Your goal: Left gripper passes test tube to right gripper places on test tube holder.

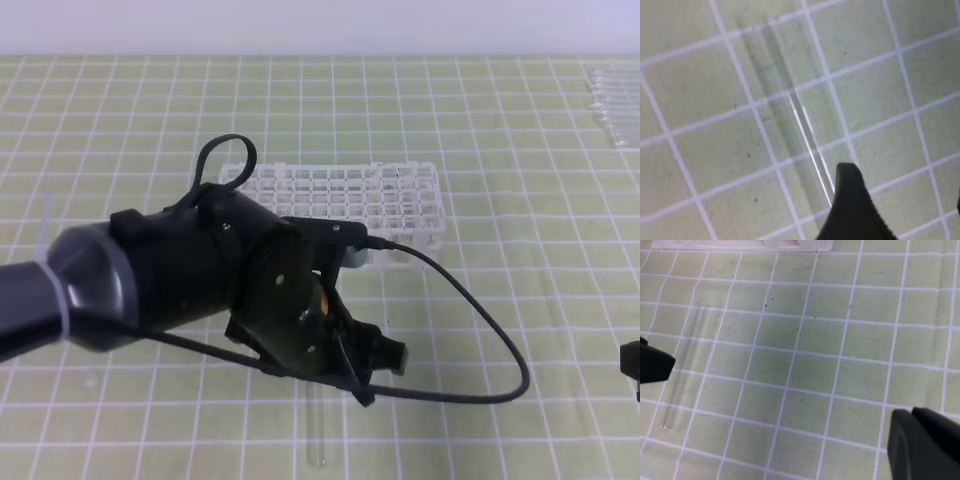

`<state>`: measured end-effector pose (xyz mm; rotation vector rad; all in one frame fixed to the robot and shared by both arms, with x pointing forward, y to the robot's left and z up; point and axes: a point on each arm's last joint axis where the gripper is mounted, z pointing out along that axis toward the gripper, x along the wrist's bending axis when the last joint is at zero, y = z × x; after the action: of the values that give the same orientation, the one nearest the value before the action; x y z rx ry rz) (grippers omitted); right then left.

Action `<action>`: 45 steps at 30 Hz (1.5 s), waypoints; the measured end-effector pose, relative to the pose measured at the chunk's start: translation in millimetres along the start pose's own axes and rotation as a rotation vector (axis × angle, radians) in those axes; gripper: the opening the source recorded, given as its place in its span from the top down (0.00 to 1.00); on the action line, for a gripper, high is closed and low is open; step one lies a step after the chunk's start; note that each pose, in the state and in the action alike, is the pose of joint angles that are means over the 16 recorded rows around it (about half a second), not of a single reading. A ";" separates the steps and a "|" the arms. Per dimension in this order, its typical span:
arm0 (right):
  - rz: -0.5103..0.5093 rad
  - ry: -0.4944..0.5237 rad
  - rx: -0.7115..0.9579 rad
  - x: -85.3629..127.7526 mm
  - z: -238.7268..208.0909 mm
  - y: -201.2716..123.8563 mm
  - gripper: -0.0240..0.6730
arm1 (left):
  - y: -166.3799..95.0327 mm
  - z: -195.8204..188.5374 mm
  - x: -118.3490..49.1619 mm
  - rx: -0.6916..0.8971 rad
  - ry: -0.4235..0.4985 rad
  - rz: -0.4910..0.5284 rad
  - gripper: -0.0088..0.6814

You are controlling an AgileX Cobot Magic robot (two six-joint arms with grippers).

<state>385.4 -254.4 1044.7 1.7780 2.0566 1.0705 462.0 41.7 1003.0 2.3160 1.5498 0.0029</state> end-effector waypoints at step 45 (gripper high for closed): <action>0.006 0.001 -0.015 0.1 -0.1 1.3 0.99 | 7.9 49.7 0.8 0.234 0.148 -0.032 0.50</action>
<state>386.3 -254.3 1045.6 1.7786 2.0401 1.0858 479.1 25.5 958.5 2.5199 1.7422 -0.0162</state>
